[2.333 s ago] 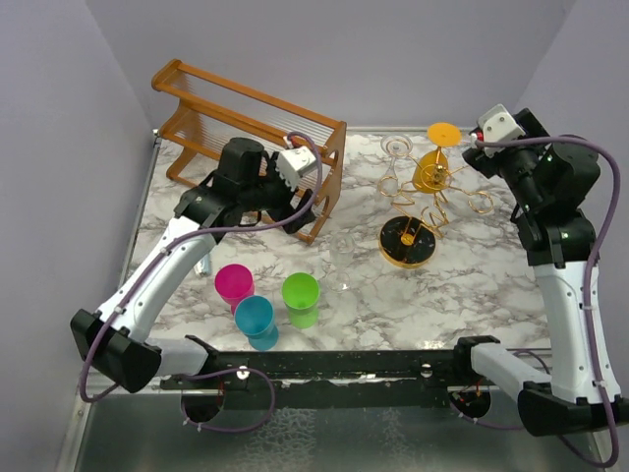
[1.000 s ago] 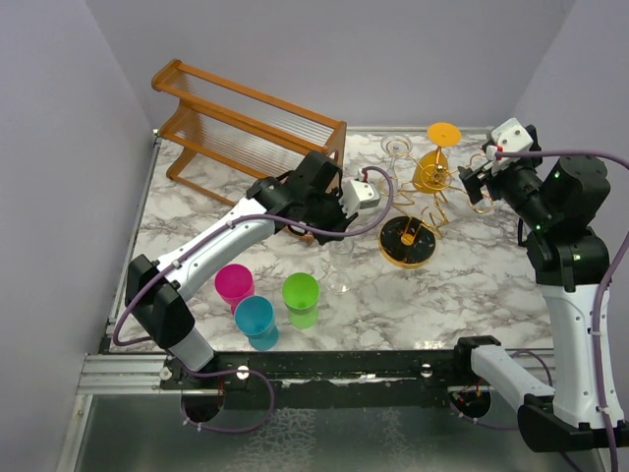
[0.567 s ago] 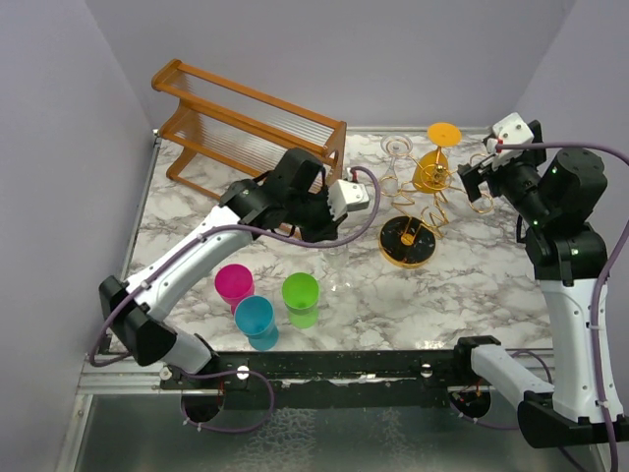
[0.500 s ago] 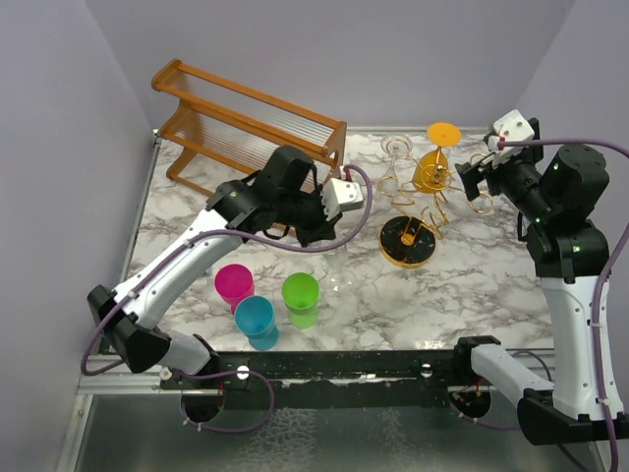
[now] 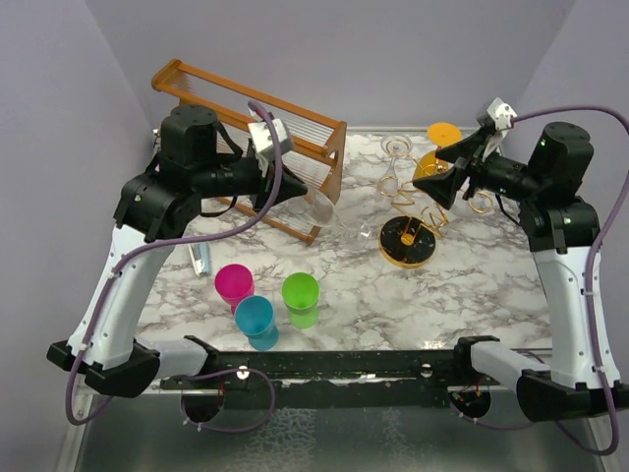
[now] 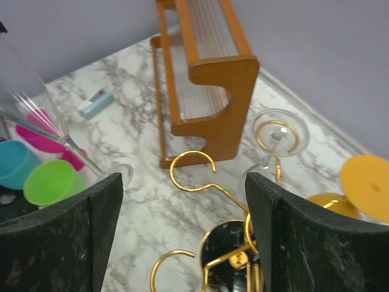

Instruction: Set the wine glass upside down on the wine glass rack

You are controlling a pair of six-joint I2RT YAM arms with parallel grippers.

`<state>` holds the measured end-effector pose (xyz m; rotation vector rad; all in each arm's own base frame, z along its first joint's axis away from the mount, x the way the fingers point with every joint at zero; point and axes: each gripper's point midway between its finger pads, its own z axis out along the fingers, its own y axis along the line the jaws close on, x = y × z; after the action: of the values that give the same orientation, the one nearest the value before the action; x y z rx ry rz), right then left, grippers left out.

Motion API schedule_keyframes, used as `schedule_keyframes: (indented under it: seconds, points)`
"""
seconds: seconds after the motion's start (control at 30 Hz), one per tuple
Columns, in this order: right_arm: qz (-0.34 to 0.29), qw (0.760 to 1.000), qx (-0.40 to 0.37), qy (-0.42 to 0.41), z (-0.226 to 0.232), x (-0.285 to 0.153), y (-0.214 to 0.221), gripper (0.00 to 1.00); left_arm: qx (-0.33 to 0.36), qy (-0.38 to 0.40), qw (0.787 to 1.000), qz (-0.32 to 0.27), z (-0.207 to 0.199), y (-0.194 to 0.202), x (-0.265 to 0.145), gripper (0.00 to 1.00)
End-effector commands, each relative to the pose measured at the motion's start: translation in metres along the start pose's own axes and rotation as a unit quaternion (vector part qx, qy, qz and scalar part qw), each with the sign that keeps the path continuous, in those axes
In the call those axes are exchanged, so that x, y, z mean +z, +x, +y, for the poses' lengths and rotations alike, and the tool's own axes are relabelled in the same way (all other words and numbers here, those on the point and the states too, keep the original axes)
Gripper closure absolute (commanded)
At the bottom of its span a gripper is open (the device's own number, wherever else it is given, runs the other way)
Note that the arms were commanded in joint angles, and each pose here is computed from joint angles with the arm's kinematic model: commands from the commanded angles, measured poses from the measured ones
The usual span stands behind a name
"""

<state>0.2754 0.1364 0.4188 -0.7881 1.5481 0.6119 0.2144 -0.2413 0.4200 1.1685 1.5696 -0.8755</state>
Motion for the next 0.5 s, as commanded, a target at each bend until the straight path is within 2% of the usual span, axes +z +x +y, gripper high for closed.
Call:
schedule_keyframes:
  seconds: [0.0,0.1,0.23,0.47]
  points:
    - [-0.021,0.991,0.076,-0.106,0.032,0.004,-0.021,0.20,0.013,-0.050,0.995,-0.087,-0.001,-0.064,-0.028,1.00]
    - [-0.020,0.985,0.105,-0.132,0.038,0.006,-0.025,0.22,0.016,-0.093,0.988,-0.125,0.009,-0.092,-0.039,1.00]
    - [-0.010,0.979,0.143,-0.147,0.037,0.012,-0.025,0.26,0.021,-0.110,0.980,-0.166,0.015,-0.121,-0.046,1.00]
    - [-0.009,0.975,0.171,-0.143,0.034,0.021,-0.033,0.29,0.018,-0.110,0.974,-0.195,0.032,-0.137,-0.031,1.00]
